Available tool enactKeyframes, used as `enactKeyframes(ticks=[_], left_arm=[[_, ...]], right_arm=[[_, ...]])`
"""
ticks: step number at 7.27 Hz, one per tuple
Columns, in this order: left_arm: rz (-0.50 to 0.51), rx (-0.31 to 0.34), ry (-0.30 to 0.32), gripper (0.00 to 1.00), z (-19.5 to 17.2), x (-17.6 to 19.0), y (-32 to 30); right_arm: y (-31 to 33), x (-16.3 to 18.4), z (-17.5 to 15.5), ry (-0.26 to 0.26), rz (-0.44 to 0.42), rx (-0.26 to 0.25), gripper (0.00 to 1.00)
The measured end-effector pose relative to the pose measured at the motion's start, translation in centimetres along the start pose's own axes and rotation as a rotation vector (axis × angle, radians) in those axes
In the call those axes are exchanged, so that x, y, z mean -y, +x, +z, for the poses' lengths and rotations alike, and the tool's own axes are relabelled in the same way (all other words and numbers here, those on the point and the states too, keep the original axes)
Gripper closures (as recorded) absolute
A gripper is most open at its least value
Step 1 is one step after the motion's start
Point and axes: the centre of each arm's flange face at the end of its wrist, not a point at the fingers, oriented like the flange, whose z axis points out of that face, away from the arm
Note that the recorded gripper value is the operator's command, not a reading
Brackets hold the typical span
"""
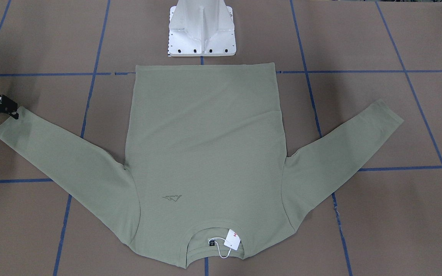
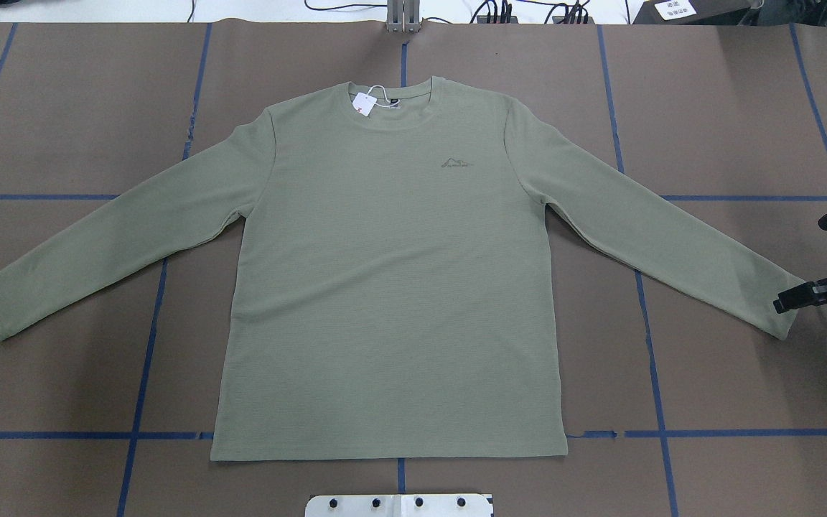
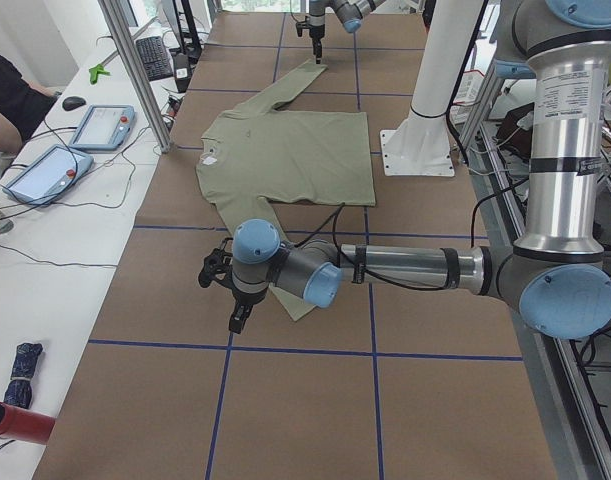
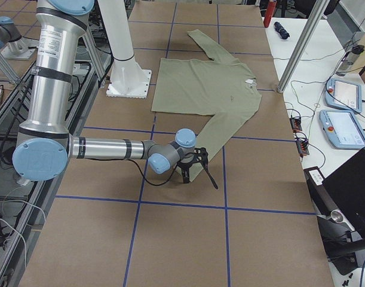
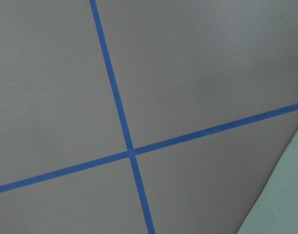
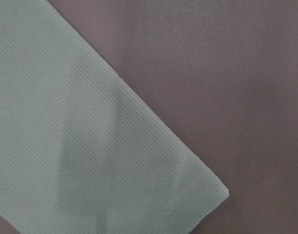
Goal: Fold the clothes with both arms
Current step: 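Lower the right gripper onto the sleeve cuff nearest it and grasp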
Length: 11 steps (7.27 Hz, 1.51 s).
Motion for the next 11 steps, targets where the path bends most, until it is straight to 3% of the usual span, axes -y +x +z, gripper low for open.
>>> enactKeyframes(ticks=[6,9,11], left_arm=[[-0.001,-0.002,-0.001,0.0,0.03,-0.1,-0.02],[-0.001,-0.002,-0.002,0.0,0.06,-0.12,-0.05],[-0.002,-0.002,-0.003,0.0,0.1,-0.17,-0.09]], right_arm=[[-0.88,0.58,0.45,-0.007,-0.012,0.011,0.0],[-0.56,0.42,0.86,-0.019,-0.007,0.01,0.44],[-0.64,0.42,0.81,-0.019,-0.008,0.014,0.86]])
